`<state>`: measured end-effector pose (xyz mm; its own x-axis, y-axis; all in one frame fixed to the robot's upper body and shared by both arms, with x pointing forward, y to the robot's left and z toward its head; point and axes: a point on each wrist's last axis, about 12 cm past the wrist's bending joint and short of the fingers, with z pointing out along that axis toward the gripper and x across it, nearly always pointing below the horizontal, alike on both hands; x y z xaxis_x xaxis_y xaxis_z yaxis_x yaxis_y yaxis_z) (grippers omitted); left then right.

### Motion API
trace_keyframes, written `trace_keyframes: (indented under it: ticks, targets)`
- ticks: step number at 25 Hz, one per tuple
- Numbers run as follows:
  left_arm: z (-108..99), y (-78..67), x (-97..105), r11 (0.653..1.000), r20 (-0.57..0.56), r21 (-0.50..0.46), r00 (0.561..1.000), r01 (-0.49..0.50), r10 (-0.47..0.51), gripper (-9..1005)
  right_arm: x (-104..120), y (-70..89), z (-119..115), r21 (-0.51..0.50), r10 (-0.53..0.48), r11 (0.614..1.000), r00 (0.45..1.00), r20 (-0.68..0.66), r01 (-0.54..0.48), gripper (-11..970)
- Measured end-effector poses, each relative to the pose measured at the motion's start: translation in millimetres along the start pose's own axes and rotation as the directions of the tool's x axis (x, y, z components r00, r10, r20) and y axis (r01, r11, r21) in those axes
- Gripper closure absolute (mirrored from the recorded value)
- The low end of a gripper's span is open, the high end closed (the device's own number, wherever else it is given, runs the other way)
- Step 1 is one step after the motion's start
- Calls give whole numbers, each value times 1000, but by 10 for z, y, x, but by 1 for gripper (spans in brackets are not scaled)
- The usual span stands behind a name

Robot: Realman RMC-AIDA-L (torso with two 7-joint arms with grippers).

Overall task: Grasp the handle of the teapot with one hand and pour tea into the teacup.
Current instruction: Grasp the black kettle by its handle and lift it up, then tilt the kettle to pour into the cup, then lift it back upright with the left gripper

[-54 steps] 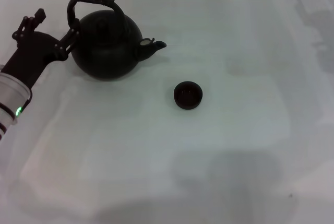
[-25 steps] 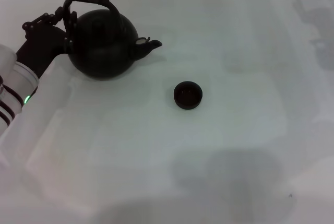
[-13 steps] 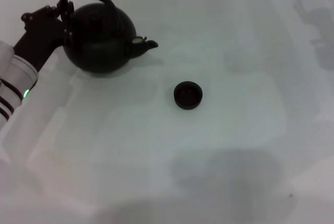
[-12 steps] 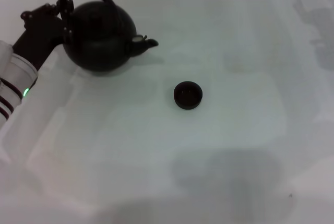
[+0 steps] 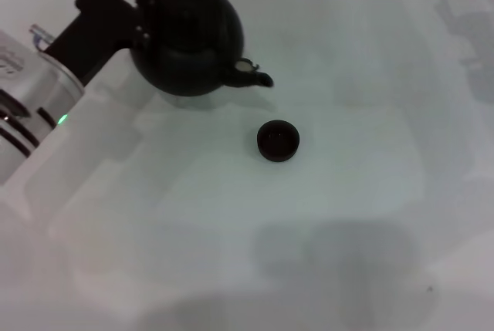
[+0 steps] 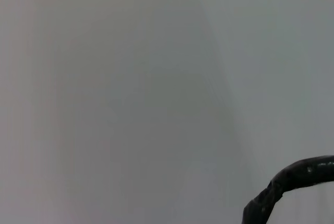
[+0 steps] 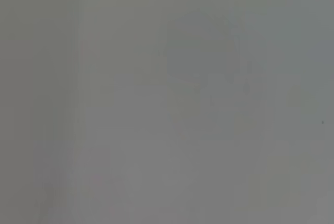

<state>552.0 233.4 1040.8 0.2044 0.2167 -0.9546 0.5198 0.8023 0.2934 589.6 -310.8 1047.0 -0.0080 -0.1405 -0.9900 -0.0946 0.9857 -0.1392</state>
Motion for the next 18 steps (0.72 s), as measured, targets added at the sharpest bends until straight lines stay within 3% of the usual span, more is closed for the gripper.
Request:
trace_keyframes:
  ticks: [7, 18]
  targets:
    - [111, -127, -38, 991, 13, 51, 993, -121, 120, 913, 3, -2, -2, 1, 1, 1000, 1000, -1, -1, 132]
    - [175, -257, 26, 979, -51, 100, 982, -178, 184, 914, -2, 5, 8, -1, 13, 1000, 1000, -2, -13, 132]
